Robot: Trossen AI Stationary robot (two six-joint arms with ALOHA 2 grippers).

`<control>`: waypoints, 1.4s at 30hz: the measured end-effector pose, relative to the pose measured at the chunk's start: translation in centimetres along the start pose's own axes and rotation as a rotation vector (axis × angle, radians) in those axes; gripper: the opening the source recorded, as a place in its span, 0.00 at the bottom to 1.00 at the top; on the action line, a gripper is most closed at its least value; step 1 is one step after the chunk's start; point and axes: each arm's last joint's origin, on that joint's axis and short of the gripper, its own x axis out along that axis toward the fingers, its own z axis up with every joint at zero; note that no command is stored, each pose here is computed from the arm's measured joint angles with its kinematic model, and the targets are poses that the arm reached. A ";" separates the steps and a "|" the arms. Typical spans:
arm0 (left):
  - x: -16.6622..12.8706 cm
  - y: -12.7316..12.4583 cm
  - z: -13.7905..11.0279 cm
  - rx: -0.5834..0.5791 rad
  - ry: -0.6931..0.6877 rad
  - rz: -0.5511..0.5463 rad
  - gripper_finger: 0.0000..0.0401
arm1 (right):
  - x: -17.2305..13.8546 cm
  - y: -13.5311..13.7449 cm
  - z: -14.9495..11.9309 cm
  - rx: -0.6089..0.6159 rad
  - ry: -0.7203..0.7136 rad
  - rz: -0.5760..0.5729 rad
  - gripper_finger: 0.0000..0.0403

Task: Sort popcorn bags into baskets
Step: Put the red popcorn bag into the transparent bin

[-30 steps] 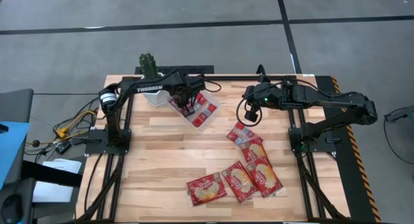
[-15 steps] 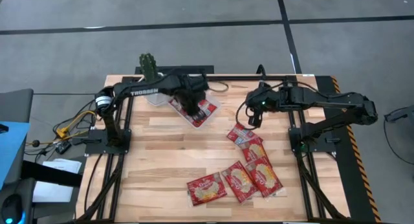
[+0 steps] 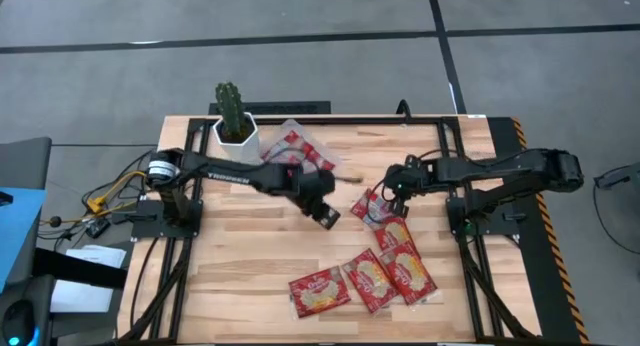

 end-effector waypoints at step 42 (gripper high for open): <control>5.1 1.5 -10.5 -0.489 -0.429 -0.076 0.44 | 8.0 10.1 1.4 0.250 -0.130 0.234 0.04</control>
